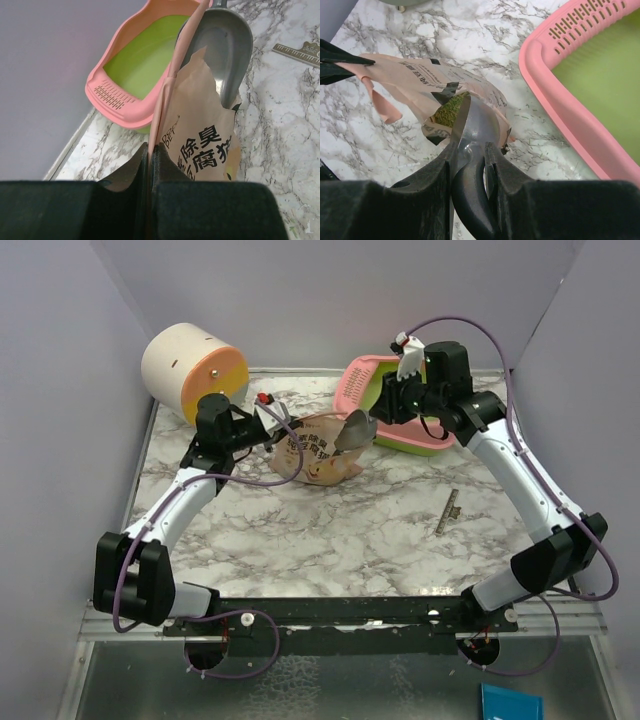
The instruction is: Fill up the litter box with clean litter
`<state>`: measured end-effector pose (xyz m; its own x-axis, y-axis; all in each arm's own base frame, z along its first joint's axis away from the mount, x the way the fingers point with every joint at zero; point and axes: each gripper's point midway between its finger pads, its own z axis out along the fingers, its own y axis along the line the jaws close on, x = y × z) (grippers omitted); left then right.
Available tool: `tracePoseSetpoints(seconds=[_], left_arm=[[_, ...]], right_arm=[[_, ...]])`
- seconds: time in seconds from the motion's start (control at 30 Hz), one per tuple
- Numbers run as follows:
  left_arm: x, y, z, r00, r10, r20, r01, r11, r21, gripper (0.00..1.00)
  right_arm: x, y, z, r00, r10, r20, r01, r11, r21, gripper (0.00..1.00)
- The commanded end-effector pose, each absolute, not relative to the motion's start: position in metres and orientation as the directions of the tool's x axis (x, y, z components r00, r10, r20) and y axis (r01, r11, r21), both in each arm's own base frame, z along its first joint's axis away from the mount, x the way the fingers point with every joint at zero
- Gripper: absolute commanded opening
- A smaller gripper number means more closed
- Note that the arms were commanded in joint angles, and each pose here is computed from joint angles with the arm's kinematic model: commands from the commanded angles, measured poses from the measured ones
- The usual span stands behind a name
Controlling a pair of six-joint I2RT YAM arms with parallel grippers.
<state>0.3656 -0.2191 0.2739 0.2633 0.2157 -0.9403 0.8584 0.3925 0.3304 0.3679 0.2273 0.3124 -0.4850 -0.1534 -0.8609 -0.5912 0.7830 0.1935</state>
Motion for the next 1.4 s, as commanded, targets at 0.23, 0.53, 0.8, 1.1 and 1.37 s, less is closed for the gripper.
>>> tracePoseSetpoints(seconds=[0.23,0.53,0.8,1.1,1.37], left_arm=[[0.342,-0.227,0.329,0.430,0.059,-0.901,0.797,0.445,0.409,0.00],[0.336,-0.235,0.328,0.429,0.033,-0.903,0.796,0.459,0.395,0.00],[0.340,-0.231,0.334,0.456,0.048,-0.889,0.764,0.490,0.419,0.00],[0.343,-0.231,0.324,0.436,0.050,-0.899,0.772,0.493,0.402,0.00],[0.349,-0.228,0.322,0.431,0.050,-0.901,0.754,0.528,0.390,0.00]], right_arm=[[0.380,0.254,0.297,-0.508,-0.161,-0.846,-0.632,0.737,0.240,0.01],[0.402,0.243,0.259,-0.541,-0.240,-0.806,-0.531,0.840,0.106,0.01],[0.408,0.233,0.235,-0.537,-0.296,-0.790,-0.478,0.879,-0.005,0.01],[0.406,0.240,0.194,-0.553,-0.335,-0.763,-0.491,0.871,-0.027,0.01],[0.399,0.252,0.155,-0.604,-0.335,-0.723,-0.521,0.852,0.041,0.01]])
